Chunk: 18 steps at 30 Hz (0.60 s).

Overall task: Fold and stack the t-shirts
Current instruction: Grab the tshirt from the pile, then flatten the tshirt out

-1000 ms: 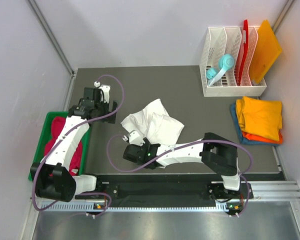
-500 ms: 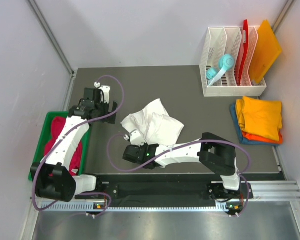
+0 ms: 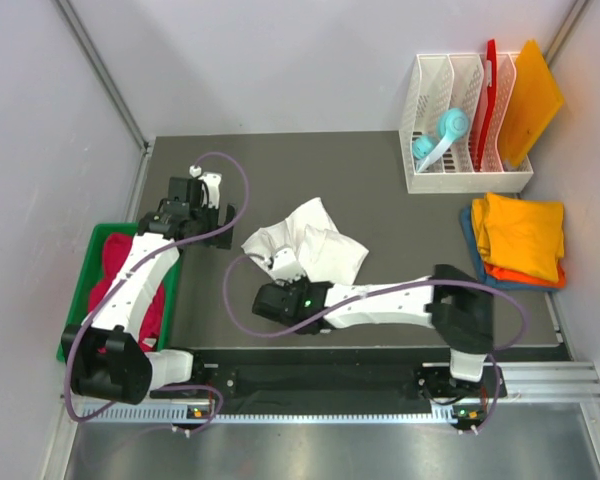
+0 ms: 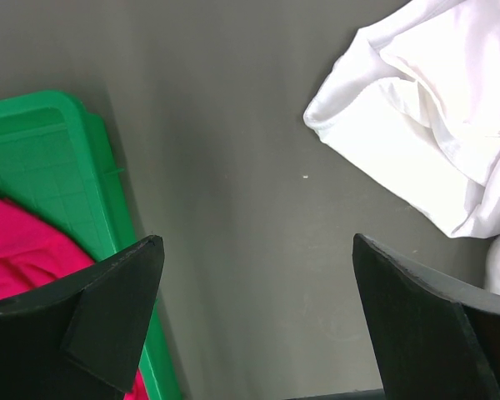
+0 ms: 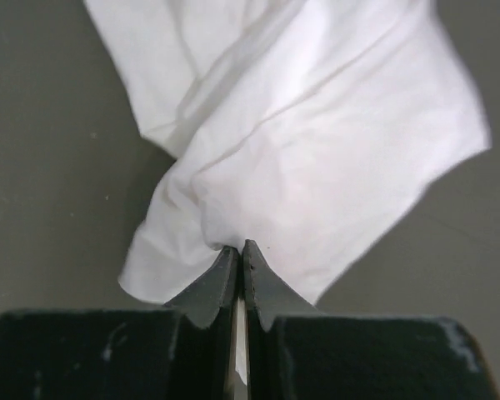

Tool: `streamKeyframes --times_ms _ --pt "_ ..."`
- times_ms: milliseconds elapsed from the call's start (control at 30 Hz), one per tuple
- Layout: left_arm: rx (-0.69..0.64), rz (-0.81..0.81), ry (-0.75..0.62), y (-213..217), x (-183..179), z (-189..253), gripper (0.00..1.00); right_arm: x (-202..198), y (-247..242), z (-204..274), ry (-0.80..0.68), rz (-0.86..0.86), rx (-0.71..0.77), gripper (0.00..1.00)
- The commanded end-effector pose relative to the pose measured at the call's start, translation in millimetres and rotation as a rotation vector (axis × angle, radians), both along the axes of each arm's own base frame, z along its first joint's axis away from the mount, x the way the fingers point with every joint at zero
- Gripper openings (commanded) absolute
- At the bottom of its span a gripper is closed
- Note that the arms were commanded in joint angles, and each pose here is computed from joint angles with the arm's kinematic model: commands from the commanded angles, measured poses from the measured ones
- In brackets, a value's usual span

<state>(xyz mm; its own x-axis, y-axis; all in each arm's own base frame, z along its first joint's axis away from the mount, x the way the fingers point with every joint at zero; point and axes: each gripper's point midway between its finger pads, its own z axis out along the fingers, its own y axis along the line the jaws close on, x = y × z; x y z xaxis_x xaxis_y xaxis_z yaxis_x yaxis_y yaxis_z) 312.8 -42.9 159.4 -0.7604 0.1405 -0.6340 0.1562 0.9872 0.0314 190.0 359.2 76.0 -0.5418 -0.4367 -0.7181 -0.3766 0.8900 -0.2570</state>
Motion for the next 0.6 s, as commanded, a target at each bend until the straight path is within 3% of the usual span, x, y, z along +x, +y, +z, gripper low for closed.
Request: streamKeyframes --times_ms 0,200,333,567 --pt "-0.048 -0.014 -0.044 -7 9 6 0.99 36 -61 160 -0.276 -0.223 0.278 0.0" --pt "-0.088 -0.06 0.006 -20 17 -4 0.99 50 -172 250 -0.455 -0.441 0.397 0.0" --pt "-0.115 -0.082 0.038 -29 24 -14 0.99 48 -207 231 -0.425 -0.492 0.389 0.0" --pt "-0.092 -0.142 0.097 -56 44 -43 0.99 33 -204 177 -0.305 -0.519 0.353 0.0"
